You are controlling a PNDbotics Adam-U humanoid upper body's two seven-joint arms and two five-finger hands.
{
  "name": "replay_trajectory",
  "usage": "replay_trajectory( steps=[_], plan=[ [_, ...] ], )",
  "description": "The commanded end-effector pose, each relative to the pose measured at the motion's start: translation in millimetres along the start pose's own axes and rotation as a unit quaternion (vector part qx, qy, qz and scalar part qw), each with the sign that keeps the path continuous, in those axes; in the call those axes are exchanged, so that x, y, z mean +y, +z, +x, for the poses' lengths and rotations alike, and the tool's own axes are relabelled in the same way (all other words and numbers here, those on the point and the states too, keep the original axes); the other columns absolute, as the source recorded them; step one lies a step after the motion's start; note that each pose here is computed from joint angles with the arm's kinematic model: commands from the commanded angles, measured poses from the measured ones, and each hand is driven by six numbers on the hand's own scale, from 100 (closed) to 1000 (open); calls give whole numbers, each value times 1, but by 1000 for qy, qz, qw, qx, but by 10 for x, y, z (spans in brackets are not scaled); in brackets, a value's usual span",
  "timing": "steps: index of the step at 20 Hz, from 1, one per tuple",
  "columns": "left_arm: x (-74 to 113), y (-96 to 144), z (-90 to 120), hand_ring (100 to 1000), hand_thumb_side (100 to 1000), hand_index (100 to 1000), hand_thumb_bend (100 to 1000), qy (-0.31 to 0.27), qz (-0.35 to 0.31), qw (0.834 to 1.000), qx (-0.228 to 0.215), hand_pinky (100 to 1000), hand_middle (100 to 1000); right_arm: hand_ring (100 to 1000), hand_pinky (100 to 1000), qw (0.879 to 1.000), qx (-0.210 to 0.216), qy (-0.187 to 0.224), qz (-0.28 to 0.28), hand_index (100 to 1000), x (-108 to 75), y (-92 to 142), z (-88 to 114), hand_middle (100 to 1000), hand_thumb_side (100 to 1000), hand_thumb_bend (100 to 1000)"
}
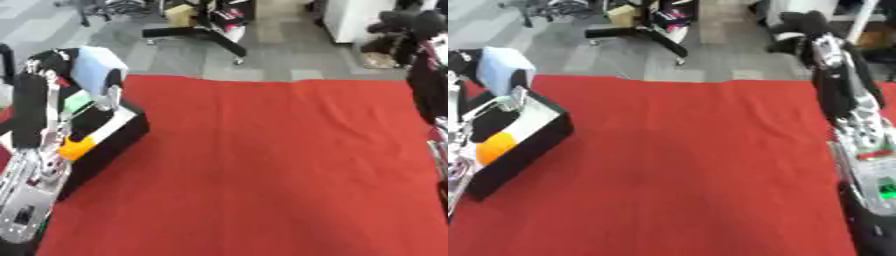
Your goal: Pick up the objects with one hand, pass them to the other hand, and then place them into the box on the other side of the table.
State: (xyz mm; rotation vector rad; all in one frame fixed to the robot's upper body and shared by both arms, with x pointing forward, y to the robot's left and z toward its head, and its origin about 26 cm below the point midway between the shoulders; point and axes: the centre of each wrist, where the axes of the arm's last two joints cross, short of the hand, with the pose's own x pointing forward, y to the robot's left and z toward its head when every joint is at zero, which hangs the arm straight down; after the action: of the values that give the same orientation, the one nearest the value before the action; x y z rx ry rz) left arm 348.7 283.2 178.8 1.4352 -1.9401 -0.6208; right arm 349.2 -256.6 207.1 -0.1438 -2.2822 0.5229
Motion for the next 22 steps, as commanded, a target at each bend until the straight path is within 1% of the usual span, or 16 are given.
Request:
replay_trajectory(
  steps=[1,4,7,8,9,10,11,12,13,14,15,17,18,20,21,22],
  plan=[
    [262,-161,-316,434,409,656,282,-114,-45,992,2,646,480,673,822,1000,8,26,6,841,-102,40,-33,712,1000,319],
    [258,-233,-636,456,460,675,357,-195,-145,969,40,672,509,668,822,999,22,27,18,840,-92,119,-115,706,1000,304],
    [165,-258,-987,486,514,680,399,-260,-242,931,88,685,517,666,822,999,35,25,28,839,-78,184,-185,703,1000,295],
    [127,-261,-1077,493,438,682,439,-274,-268,918,101,687,524,666,822,999,37,25,31,839,-74,198,-201,703,1000,295],
    [84,-258,-1166,502,541,689,427,-285,-292,905,116,693,534,666,823,998,39,24,33,839,-69,211,-216,703,1000,294],
    [42,-253,-1242,540,631,720,506,-293,-313,894,129,715,578,665,822,998,41,23,35,839,-64,220,-226,703,1000,295],
    [-6,-237,-1312,623,784,788,654,-298,-338,882,142,758,675,666,823,998,41,22,36,839,-61,227,-233,703,1000,296],
    [-44,-228,-1365,730,869,873,827,-302,-361,869,152,808,778,665,823,998,42,21,37,839,-60,232,-239,703,1000,296],
    [-67,-229,-1401,773,910,916,947,-307,-380,857,161,834,823,665,822,998,42,21,36,838,-60,236,-243,703,1000,296],
    [-73,-243,-1413,791,939,931,998,-312,-391,850,167,846,842,665,822,998,43,21,36,838,-61,239,-246,703,1000,295],
    [-60,-268,-1410,834,1000,965,1000,-319,-392,846,171,874,894,665,822,998,44,21,36,838,-63,244,-250,702,1000,295],
    [7,-336,-1367,873,1000,992,1000,-331,-379,847,171,895,945,665,822,998,46,21,35,838,-64,254,-257,702,1000,295],
    [60,-376,-1329,870,1000,991,1000,-335,-366,852,169,895,945,665,822,998,47,21,34,838,-65,259,-261,702,1000,286],
    [232,-476,-1198,850,1000,984,1000,-333,-316,874,157,888,924,665,822,998,49,20,31,838,-70,273,-269,702,1000,292],
    [331,-521,-1106,812,985,969,910,-322,-284,891,150,871,884,665,822,998,50,21,29,838,-75,281,-273,703,1000,290],
    [436,-550,-1004,776,920,947,782,-303,-247,909,142,855,845,666,823,998,51,22,26,838,-84,290,-277,704,1000,276]
  ],
)
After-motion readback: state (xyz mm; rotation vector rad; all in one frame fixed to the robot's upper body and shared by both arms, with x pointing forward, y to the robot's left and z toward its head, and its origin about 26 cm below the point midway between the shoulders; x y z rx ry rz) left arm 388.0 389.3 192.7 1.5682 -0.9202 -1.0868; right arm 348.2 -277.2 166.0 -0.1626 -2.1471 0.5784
